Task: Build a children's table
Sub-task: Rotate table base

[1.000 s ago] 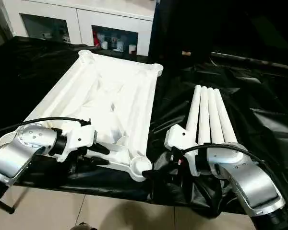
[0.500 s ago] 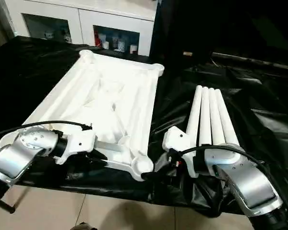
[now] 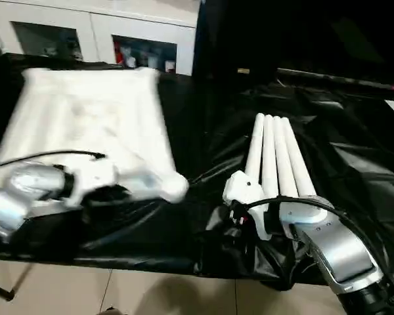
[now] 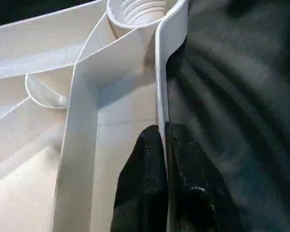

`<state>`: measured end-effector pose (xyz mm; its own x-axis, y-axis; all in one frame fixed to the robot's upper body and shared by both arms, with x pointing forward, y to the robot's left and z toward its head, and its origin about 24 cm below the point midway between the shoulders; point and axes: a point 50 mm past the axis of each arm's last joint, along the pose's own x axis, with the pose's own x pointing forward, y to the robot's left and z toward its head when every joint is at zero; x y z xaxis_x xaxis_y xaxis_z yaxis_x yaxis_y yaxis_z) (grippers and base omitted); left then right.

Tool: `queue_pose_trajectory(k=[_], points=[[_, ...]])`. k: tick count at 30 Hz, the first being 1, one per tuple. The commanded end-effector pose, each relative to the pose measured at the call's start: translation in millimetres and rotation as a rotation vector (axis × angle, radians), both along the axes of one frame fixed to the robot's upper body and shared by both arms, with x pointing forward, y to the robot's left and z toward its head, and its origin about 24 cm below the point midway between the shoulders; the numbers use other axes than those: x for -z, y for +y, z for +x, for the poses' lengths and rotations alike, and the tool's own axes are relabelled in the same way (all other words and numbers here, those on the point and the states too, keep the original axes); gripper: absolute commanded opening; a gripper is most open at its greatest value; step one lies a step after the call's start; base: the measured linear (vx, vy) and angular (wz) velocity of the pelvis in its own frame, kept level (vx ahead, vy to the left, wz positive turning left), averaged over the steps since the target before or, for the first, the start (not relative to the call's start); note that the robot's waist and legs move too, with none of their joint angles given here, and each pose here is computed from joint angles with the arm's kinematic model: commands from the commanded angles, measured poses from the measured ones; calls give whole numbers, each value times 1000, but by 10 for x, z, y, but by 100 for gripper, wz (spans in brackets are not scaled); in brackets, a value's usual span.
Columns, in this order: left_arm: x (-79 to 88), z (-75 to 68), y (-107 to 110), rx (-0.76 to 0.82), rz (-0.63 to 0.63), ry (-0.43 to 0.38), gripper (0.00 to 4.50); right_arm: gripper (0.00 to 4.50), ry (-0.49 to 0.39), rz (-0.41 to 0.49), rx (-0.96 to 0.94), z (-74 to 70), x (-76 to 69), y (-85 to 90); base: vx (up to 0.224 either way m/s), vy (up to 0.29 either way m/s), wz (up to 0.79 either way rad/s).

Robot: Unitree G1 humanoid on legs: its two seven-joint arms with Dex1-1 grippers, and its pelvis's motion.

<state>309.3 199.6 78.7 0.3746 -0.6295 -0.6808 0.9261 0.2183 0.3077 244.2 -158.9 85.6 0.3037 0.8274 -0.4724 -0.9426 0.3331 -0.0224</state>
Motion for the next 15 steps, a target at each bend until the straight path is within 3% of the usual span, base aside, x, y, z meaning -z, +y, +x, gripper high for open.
queue_pose_trajectory(k=[1, 12, 15], points=[[-61, 31, 28, 17, 19, -65, 1, 450, -40, -2, 10, 60, -70, -14, 0, 0, 0], [-94, -28, -21, 131, -66, -67, 1, 450, -55, 2, 23, 73, -76, -15, 0, 0, 0], [-187, -57, -18, 105, -151, -13, 59, 450, -68, 30, 68, 106, -123, -35, 0, 0, 0]])
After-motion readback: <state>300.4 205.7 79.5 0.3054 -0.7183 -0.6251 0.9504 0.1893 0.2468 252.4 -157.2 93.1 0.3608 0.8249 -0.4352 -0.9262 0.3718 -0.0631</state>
